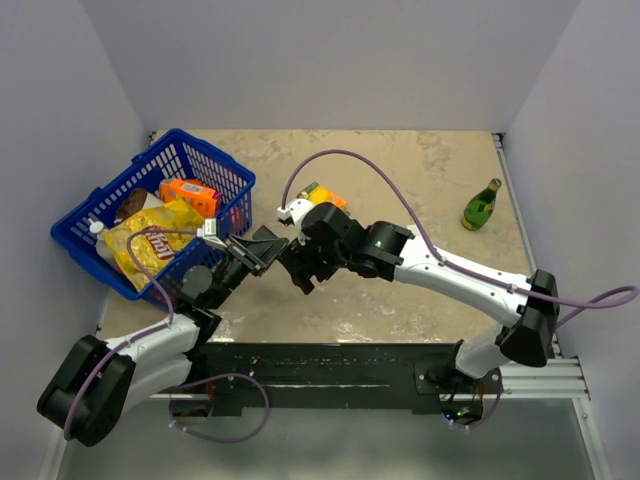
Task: Load the batteries into the remote control
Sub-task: Load the battery cover into the remote control.
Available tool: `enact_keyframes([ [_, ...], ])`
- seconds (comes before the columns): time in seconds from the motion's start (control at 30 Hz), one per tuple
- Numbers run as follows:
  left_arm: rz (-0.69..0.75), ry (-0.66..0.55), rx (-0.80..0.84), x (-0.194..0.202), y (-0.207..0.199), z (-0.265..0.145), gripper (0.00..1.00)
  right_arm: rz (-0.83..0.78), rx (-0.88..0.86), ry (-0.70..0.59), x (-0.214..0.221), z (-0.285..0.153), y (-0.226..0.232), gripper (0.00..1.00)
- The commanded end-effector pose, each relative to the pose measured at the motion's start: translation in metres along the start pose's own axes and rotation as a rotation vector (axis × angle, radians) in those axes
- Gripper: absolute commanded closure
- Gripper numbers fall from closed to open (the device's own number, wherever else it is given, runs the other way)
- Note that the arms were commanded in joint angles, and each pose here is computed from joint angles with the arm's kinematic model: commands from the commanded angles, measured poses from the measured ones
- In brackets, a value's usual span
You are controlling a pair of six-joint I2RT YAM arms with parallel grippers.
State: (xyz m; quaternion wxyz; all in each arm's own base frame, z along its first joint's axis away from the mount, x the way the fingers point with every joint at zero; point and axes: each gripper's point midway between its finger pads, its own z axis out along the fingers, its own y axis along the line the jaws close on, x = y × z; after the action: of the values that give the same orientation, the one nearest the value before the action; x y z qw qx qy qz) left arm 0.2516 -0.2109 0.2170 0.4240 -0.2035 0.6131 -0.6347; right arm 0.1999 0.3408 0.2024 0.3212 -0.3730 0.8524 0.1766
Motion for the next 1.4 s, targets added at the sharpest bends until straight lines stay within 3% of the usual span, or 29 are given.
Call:
enact_keyframes([
  [0.0, 0.001, -0.004, 0.058, 0.0, -0.012, -0.002, 1.0, 0.032, -0.062, -0.117, -0.025, -0.023, 0.008, 0.11],
  [0.37, -0.003, -0.003, 0.071, -0.001, -0.017, -0.004, 1.0, 0.215, -0.227, -0.287, -0.046, -0.04, -0.01, 0.15],
  [0.83, -0.026, 0.01, 0.11, 0.001, -0.029, -0.006, 1.0, 0.285, -0.362, -0.284, -0.03, -0.015, -0.004, 0.17],
  [1.37, -0.058, 0.025, 0.179, 0.002, -0.05, -0.012, 1.0, 0.305, -0.375, -0.259, -0.023, 0.003, -0.006, 0.19],
])
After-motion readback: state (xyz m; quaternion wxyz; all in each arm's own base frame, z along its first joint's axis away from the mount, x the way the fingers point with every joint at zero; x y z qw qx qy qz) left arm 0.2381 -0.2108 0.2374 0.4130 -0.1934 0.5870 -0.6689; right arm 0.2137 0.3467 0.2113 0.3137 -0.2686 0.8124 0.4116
